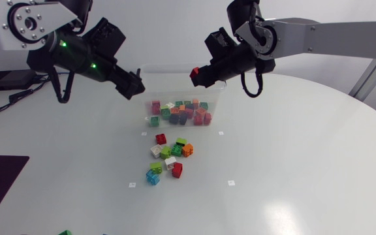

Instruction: Place the duplo bricks in the container

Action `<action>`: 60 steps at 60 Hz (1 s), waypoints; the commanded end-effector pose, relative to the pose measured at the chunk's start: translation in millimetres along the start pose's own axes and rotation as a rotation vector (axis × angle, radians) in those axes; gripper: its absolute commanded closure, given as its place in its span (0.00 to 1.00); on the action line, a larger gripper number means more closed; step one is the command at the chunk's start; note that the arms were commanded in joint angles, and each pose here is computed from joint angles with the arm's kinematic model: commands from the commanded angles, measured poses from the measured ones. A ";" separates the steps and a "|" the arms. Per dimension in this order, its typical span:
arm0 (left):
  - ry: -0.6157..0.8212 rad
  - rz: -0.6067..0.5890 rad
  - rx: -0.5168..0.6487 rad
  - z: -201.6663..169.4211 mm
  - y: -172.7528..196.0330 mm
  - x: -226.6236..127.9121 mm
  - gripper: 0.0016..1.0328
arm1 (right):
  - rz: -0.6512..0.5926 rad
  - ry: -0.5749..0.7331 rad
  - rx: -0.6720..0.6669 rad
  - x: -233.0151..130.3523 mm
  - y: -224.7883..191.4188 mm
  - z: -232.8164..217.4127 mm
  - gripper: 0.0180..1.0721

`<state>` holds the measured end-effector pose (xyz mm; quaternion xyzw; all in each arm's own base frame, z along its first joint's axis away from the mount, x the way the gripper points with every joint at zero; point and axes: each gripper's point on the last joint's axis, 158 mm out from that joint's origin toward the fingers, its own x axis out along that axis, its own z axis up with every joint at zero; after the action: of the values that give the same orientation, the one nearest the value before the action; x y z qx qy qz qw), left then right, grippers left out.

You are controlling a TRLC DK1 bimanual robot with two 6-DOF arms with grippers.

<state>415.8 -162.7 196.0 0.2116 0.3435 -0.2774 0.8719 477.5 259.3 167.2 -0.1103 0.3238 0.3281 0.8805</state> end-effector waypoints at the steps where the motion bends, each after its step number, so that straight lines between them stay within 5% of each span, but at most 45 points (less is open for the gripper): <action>1: 0.074 -0.041 0.055 -30.3 -19.3 2.5 0.06 | -0.011 -0.022 0.046 9.9 -8.6 9.9 0.75; 23: 0.296 -0.193 0.215 -114.7 -101.3 22.2 0.06 | -0.089 -0.047 0.087 42.2 -32.4 19.6 0.73; 35: 0.417 -0.234 0.240 -147.0 -128.4 39.1 0.06 | -0.134 -0.071 0.102 40.3 -41.4 30.7 0.21; 38: 0.446 -0.229 0.222 -151.7 -130.2 43.4 0.06 | -0.141 -0.075 0.101 34.9 -41.0 32.6 0.15; 60: 0.632 -0.169 0.097 -182.4 -126.4 74.0 0.07 | -0.128 -0.098 0.088 -14.5 -16.1 28.3 0.14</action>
<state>288.2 -177.9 -1.5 0.3129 0.5887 -0.3025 0.6812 510.9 251.4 189.1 -0.0822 0.2904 0.2617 0.9167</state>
